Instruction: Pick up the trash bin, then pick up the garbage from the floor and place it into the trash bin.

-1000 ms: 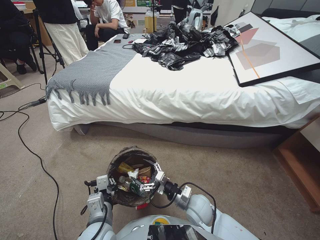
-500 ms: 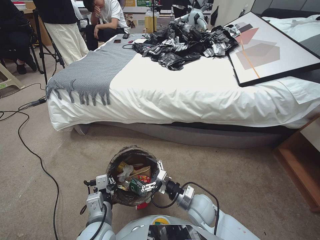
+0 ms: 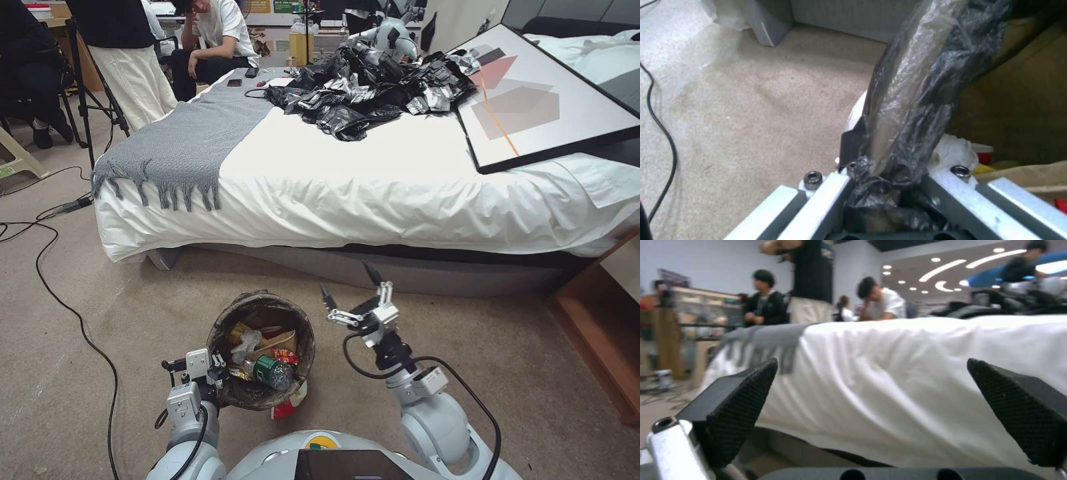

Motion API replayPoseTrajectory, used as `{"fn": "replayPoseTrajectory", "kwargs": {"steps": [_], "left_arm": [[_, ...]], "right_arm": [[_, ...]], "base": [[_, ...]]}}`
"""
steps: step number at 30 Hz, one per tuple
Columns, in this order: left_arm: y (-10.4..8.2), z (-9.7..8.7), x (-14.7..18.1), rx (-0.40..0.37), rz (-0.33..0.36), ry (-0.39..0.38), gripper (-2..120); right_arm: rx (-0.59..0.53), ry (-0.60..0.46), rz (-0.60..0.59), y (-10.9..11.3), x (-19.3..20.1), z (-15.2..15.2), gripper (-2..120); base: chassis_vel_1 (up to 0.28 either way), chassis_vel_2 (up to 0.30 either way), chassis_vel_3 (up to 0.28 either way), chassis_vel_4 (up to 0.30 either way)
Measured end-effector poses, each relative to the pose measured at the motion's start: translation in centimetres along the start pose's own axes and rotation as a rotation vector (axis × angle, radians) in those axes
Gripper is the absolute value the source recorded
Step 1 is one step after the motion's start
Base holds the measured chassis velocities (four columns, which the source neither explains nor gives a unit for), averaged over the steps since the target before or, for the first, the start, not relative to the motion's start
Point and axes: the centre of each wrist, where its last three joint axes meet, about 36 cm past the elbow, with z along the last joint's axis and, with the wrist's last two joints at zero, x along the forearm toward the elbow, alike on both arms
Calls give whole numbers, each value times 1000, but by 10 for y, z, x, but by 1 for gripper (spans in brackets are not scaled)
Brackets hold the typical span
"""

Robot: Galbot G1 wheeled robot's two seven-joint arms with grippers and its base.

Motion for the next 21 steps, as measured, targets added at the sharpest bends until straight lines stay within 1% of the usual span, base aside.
{"fn": "replayPoseTrajectory", "kwargs": {"steps": [1, 2, 3, 4, 5, 6, 7, 8, 9, 11, 13, 14, 18, 21], "left_arm": [[0, 0, 0, 0, 0, 0, 0], [1, -1, -1, 3, -2, -1, 0], [3, -1, -2, 5, -5, -2, 0], [3, -1, -2, 5, -5, -2, 0], [4, -2, -2, 6, -8, -3, 0], [5, -2, -2, 7, -9, -4, 0], [5, -3, -2, 9, -9, -8, 0], [5, -3, -2, 9, -9, -8, 0], [5, -4, -2, 10, -9, -10, 0], [5, -6, -1, 12, -7, -12, 0], [5, -6, 0, 14, -7, -14, 0], [5, -8, 1, 22, -7, -13, 0], [5, -10, 4, 25, -8, -12, 0], [5, -10, 4, 25, -7, -10, 0]], "right_arm": [[0, 0, 0, 0, 0, 0, 100], [34, -29, 88, -5, 2, -13, 100], [52, -40, 154, -7, 6, -19, 100], [52, -40, 154, -7, 6, -19, 100], [64, -44, 240, -7, 14, -23, 100], [67, -45, 261, -7, 16, -23, 100], [68, -42, 339, -6, 26, -21, 100], [68, -42, 339, -6, 26, -21, 100], [67, -36, 383, -4, 35, -15, 100], [65, -22, 430, 2, 50, -4, 100], [68, -19, 439, 2, 53, -1, 100], [74, -9, 460, 2, 59, 6, 100], [94, -18, 506, -1, 58, 12, 99], [96, -23, 516, -1, 56, 13, 100]], "base": [[0, 0, 0, 0], [0, 0, 0, 0], [0, 0, 0, 0], [0, 0, 0, 0], [0, 0, 0, 0], [0, 0, 0, 0], [0, 0, 0, 0], [0, 0, 0, 0], [0, 0, 0, 0], [0, 0, 0, 0], [0, 0, 0, 0], [0, 0, 0, 0], [0, 0, 0, 0], [0, 0, 0, 0]]}}
